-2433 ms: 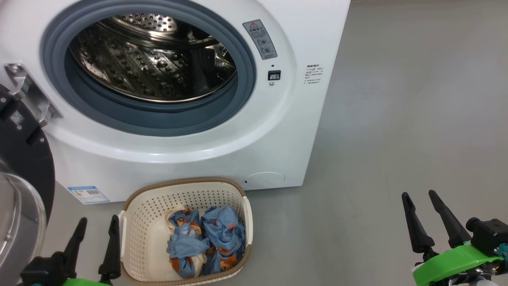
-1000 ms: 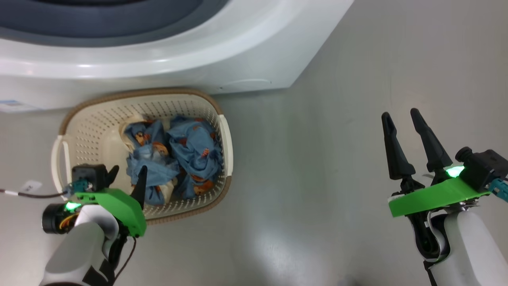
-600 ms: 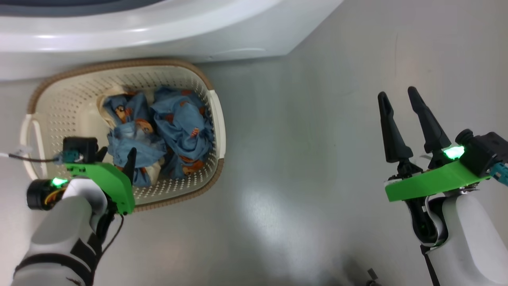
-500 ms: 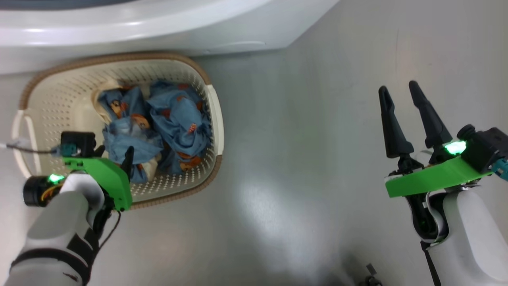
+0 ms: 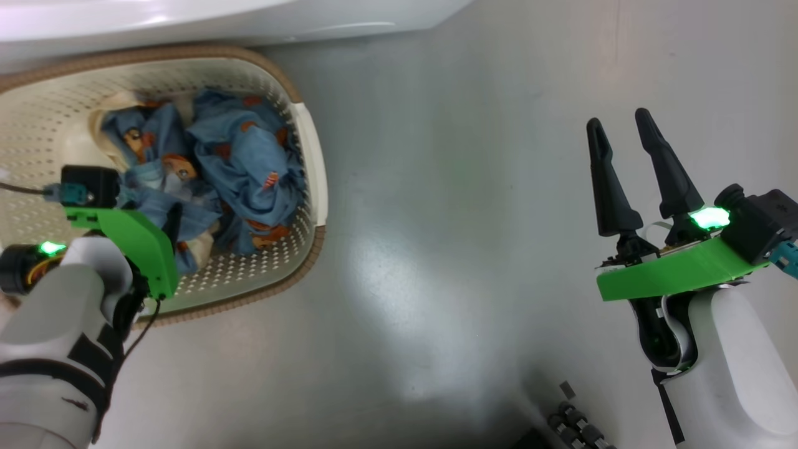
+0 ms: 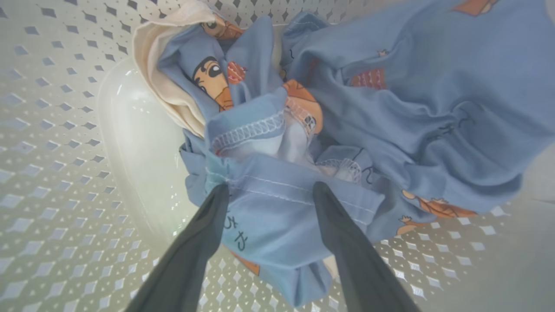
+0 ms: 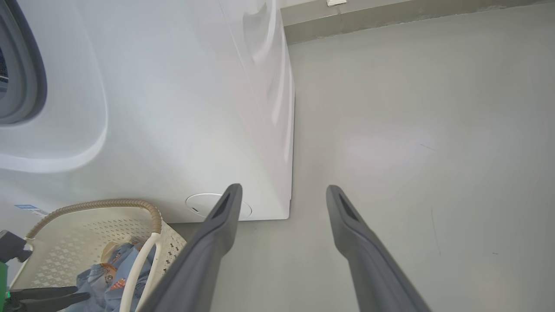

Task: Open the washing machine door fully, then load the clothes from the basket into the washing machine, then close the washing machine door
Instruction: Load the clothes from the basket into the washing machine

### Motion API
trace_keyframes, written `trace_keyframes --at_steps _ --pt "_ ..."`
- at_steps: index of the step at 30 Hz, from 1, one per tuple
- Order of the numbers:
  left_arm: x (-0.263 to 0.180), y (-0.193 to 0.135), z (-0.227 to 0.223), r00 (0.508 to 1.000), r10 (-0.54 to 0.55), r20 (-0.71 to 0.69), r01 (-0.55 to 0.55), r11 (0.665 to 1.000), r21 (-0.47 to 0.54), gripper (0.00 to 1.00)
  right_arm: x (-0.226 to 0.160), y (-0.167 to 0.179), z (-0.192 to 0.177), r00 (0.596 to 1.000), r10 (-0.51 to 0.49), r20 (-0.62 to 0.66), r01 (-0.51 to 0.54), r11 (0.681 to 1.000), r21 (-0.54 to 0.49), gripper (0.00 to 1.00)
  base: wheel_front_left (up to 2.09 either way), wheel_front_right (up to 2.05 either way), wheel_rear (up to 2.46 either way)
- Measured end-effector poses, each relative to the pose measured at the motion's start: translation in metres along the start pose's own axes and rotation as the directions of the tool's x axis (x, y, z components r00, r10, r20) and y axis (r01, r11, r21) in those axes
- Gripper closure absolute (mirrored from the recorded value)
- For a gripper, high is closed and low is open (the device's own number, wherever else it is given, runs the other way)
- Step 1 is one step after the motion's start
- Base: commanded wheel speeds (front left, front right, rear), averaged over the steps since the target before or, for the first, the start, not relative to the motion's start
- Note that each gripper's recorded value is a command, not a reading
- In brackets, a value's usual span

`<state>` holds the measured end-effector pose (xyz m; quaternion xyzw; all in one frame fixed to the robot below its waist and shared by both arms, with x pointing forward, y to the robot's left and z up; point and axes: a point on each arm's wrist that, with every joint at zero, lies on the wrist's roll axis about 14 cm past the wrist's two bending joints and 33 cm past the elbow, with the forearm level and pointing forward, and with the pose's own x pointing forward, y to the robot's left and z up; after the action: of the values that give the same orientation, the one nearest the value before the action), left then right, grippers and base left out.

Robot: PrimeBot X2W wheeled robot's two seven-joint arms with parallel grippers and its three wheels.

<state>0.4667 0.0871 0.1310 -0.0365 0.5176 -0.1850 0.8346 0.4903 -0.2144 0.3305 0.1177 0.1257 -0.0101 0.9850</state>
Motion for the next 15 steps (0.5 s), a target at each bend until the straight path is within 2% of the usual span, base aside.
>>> trace_keyframes --at_steps 12,13,14,15 --pt "0.023 -0.012 -0.009 0.997 -0.044 -0.065 0.044 0.999 -0.014 0.0 0.001 -0.006 -0.009 1.0 -0.009 -0.021 0.009 1.0 -0.016 0.0 0.0 0.0 0.0" --pt "0.024 -0.012 -0.01 0.996 -0.047 -0.072 0.047 0.999 -0.012 0.07 0.001 -0.007 -0.009 1.0 -0.01 -0.022 0.01 1.0 -0.017 0.0 0.0 0.0 0.0" --pt "0.024 -0.012 -0.013 0.995 -0.049 -0.084 0.049 0.999 -0.008 0.82 0.0 -0.007 -0.01 1.0 -0.012 -0.023 0.012 1.0 -0.018 0.0 0.0 0.0 0.0" --pt "0.024 -0.012 -0.013 0.995 -0.049 -0.084 0.048 0.999 -0.009 1.0 0.0 -0.007 -0.009 1.0 -0.012 -0.022 0.011 1.0 -0.018 0.0 0.0 0.0 0.0"
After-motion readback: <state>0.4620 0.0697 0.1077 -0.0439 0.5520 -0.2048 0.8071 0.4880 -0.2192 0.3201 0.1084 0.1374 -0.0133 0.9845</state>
